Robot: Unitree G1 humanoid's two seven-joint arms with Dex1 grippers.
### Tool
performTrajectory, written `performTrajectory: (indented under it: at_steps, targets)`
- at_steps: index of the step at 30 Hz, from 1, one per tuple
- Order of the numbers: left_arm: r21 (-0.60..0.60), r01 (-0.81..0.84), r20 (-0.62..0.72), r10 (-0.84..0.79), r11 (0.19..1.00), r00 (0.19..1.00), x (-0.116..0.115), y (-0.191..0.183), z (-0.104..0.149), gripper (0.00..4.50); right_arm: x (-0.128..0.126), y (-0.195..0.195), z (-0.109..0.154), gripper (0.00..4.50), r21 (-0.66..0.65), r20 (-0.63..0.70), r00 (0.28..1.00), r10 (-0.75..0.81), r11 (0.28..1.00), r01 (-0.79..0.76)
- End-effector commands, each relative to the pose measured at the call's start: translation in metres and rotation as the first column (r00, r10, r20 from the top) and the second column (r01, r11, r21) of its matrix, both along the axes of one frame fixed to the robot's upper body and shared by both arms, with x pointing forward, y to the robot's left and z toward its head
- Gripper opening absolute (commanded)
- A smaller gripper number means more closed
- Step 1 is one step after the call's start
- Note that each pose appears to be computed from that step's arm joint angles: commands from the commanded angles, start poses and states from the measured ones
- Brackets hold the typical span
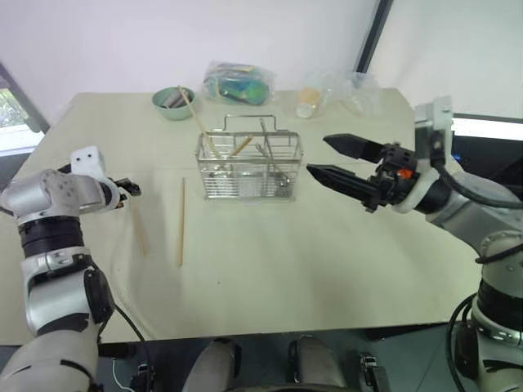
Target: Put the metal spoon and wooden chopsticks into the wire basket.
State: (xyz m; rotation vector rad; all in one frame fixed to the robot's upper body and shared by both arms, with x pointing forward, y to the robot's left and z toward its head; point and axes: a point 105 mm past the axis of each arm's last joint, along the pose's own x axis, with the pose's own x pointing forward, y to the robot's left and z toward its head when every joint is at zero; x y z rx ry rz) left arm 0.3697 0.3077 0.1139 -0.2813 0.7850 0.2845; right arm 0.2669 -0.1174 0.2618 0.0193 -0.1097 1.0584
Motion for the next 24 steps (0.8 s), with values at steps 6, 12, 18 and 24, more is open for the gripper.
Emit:
performTrajectory:
  at_steps: [6,12,18,24]
  targets:
    - [-0.007,0.029,-0.065,-0.029,1.000,0.997,0.003,-0.012,-0.011,3.98,-0.012,0.003,0.005,3.87,0.044,0.040,0.999,0.001,0.999,-0.003]
    - [-0.039,0.054,-0.087,-0.058,0.998,0.995,0.005,-0.022,-0.024,2.09,-0.012,0.004,0.001,3.92,0.065,0.015,1.000,-0.018,0.998,0.017]
    - [-0.021,0.059,-0.087,-0.061,0.998,0.994,0.010,-0.022,-0.019,0.04,-0.013,0.004,0.005,3.92,0.095,0.009,1.000,-0.023,0.995,0.022]
    - [0.042,0.035,-0.011,-0.034,0.999,0.999,0.019,-0.012,-0.004,0.04,-0.008,0.003,0.002,3.92,0.095,0.000,0.999,-0.040,0.995,0.040]
